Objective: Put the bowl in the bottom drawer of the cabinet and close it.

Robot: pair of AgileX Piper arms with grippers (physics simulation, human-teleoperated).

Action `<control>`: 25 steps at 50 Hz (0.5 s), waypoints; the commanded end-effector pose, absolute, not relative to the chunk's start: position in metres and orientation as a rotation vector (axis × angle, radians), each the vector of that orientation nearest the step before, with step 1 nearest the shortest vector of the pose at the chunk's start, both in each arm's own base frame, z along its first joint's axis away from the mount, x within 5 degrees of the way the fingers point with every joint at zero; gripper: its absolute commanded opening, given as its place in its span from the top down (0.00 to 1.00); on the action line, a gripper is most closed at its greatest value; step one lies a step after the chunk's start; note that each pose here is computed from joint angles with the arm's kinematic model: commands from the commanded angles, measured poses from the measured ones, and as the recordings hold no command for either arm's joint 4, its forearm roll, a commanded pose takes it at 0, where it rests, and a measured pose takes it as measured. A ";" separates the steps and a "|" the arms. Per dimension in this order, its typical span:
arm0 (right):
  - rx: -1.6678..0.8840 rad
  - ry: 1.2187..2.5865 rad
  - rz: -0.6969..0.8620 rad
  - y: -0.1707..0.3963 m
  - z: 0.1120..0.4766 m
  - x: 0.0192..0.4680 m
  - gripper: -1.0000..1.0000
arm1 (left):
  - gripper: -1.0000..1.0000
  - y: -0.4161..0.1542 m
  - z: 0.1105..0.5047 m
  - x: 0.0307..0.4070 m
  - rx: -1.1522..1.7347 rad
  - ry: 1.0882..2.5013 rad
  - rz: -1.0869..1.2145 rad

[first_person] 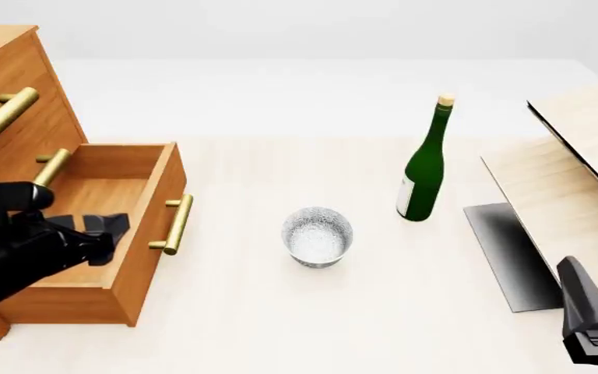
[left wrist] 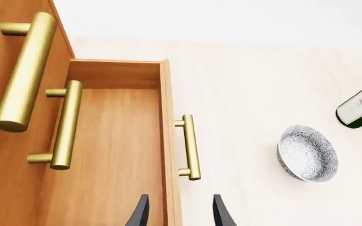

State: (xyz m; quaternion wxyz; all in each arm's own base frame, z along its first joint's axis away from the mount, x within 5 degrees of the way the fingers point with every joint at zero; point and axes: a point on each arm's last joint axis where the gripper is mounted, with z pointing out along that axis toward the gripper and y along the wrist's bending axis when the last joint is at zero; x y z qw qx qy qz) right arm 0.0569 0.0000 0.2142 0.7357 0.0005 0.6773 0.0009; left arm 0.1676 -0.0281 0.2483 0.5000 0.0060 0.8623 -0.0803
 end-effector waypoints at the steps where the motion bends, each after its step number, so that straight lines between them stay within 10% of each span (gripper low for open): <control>1: 0.001 1.488 0.002 0.000 0.214 0.057 0.00 | 0.00 -0.029 0.240 0.171 0.011 2.108 -0.195; 25: 0.001 1.488 0.002 0.000 0.214 0.057 0.00 | 0.00 -0.031 0.219 0.172 -0.006 2.169 -0.211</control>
